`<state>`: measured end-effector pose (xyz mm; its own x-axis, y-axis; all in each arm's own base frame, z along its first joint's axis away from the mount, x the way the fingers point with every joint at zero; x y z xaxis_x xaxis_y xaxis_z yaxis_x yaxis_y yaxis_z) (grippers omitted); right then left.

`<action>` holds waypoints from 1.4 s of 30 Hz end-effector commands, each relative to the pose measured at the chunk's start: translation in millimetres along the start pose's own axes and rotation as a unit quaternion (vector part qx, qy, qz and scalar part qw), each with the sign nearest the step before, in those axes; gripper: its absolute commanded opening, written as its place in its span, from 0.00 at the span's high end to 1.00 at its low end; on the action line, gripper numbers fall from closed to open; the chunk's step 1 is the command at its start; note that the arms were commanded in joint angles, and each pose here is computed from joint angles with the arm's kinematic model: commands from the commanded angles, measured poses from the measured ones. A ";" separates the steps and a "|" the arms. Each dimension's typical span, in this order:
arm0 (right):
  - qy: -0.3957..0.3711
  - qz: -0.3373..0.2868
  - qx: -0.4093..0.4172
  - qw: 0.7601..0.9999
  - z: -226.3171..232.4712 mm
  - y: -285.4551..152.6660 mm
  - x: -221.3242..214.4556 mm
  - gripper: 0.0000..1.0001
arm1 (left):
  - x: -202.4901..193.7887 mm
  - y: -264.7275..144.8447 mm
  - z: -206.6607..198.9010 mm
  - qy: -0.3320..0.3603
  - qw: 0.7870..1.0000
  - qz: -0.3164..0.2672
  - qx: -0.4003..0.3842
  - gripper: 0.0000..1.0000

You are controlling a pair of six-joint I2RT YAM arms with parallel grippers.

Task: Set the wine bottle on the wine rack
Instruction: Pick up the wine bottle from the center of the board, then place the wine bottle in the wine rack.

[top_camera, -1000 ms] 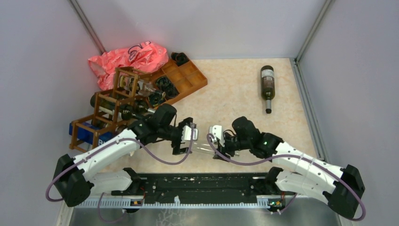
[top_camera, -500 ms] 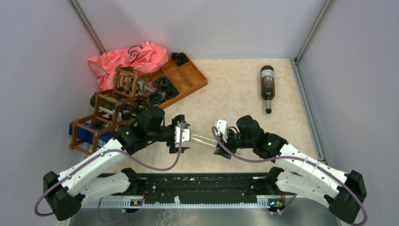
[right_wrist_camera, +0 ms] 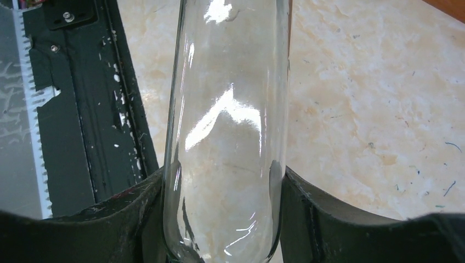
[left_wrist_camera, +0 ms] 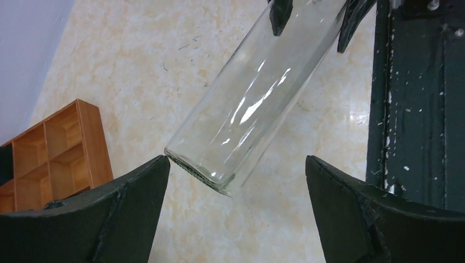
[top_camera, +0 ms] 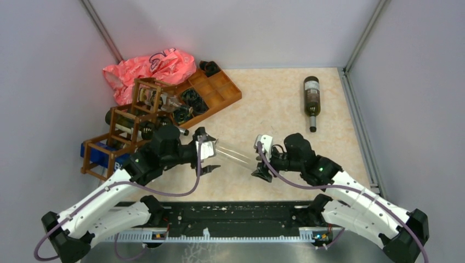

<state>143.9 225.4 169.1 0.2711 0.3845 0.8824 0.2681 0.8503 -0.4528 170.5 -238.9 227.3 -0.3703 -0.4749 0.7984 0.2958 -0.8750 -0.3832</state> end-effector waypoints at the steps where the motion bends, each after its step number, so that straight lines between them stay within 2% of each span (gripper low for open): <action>1: -0.009 -0.080 -0.019 0.997 -10.0 -2.6 42.8 1.00 | 40.4 -16.2 22.5 -0.046 0.996 -0.052 0.048 0.01; 10: 0.011 -0.109 -0.009 0.994 -7.5 -1.6 59.4 1.00 | 85.2 -42.8 48.5 -0.114 0.984 -0.095 0.099 0.01; 16: 0.027 -0.139 0.016 0.990 -5.1 5.6 94.5 1.00 | 119.9 -76.1 76.7 -0.139 0.967 -0.132 0.167 0.01; 20: 0.051 -0.138 0.041 0.988 -10.6 28.3 125.9 1.00 | 152.7 -109.7 100.0 -0.138 0.951 -0.167 0.219 0.01; 23: 0.061 -0.166 0.065 0.982 -9.2 43.1 159.3 1.00 | 179.6 -140.6 110.9 -0.128 0.937 -0.208 0.251 0.01; 27: 0.058 -0.182 0.083 0.978 -0.3 71.1 196.2 1.00 | 215.4 -187.8 115.4 -0.110 0.910 -0.279 0.286 0.01; 32: 0.078 -0.203 0.106 0.970 10.5 110.2 243.1 1.00 | 238.4 -233.8 115.4 -0.095 0.881 -0.332 0.323 0.01; 36: 0.086 -0.204 0.129 0.967 30.9 151.0 270.3 1.00 | 246.6 -250.3 110.3 -0.081 0.876 -0.347 0.326 0.01; 42: 0.105 -0.208 0.162 0.959 66.9 208.6 310.7 1.00 | 239.8 -256.7 107.3 -0.076 0.878 -0.332 0.336 0.01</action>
<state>233.4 503.9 286.8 0.4398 0.0956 0.8930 0.1275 0.9776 -0.1675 99.8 -126.6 567.4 -0.5488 0.2034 0.8108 0.5015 -0.6959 0.5140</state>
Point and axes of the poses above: each gripper's point midway between its finger pads, its own y axis out along the fingers, its own z axis along the line the jaws close on, x = y × z, the point moved 1 cm from there along -y, back along the fingers, and after that the axes turned 9 degrees about y, right-handed, at the moved point
